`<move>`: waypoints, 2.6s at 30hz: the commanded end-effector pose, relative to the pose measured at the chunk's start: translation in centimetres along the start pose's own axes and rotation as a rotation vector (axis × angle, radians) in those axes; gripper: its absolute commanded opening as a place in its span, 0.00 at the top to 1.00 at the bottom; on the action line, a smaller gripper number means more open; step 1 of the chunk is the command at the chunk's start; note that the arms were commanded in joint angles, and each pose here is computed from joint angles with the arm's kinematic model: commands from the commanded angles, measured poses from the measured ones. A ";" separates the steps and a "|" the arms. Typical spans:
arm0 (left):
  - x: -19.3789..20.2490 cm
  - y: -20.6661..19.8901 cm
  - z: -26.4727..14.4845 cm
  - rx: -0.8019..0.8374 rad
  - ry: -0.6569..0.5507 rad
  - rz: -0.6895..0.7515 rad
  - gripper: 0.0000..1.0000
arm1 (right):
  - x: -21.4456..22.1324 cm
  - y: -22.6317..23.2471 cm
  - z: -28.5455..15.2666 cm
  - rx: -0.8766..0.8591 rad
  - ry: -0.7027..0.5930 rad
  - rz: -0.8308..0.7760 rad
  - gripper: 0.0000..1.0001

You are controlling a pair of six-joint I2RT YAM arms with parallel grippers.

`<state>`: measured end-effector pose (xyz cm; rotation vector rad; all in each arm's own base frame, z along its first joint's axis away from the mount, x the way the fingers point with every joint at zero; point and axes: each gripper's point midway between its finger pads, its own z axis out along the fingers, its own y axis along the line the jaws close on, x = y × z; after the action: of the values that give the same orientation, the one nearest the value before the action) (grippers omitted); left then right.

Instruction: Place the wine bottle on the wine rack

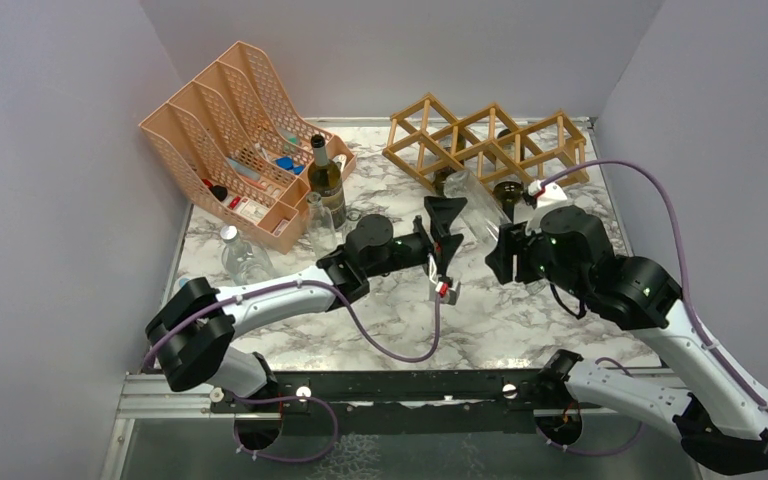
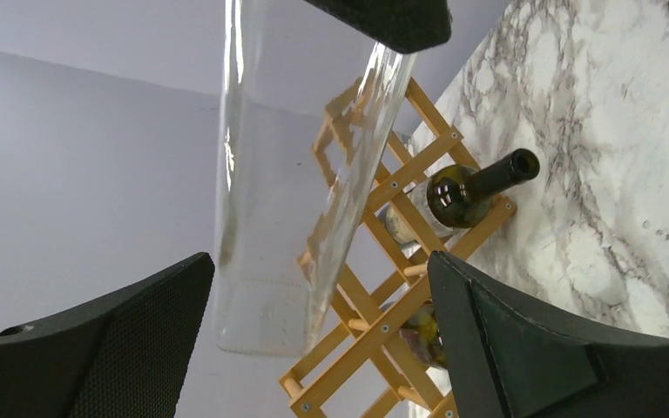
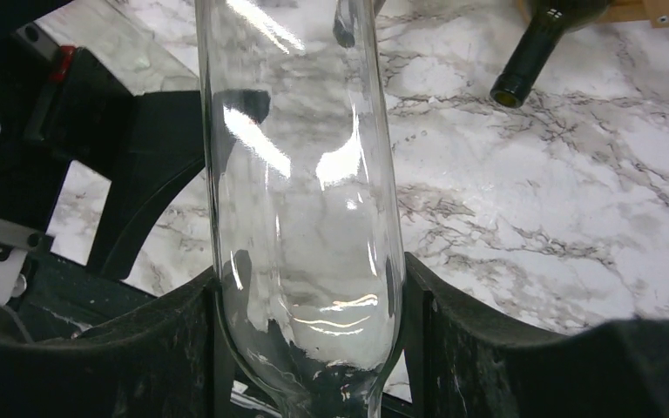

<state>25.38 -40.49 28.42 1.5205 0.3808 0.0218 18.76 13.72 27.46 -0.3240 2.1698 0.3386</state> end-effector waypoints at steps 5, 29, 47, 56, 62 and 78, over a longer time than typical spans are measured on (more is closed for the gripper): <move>-0.7 2.1 -2.3 -0.125 0.049 -0.455 0.01 | -3.1 -2.8 0.3 0.211 -0.113 0.133 0.93; -1.6 7.5 -12.4 -0.528 0.174 -1.305 0.01 | -0.8 -5.4 10.7 0.398 -0.040 0.117 0.94; -2.8 8.7 -16.0 -0.582 0.153 -1.347 0.01 | -3.3 -8.1 15.4 0.372 -0.044 0.247 0.96; -2.9 8.6 -16.2 -0.582 0.148 -1.345 0.01 | -5.4 -8.6 17.3 0.388 -0.116 0.305 0.97; -3.0 8.8 -16.2 -0.581 0.144 -1.346 0.01 | -6.4 -9.9 18.8 0.426 -0.175 0.323 0.97; -3.5 9.4 -15.8 -0.543 0.150 -1.359 0.01 | -9.6 -12.6 23.6 0.423 -0.275 0.366 0.98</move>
<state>20.45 -25.58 36.46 0.5155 1.3653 -0.7395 42.41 10.96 15.48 0.2978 2.1439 0.0216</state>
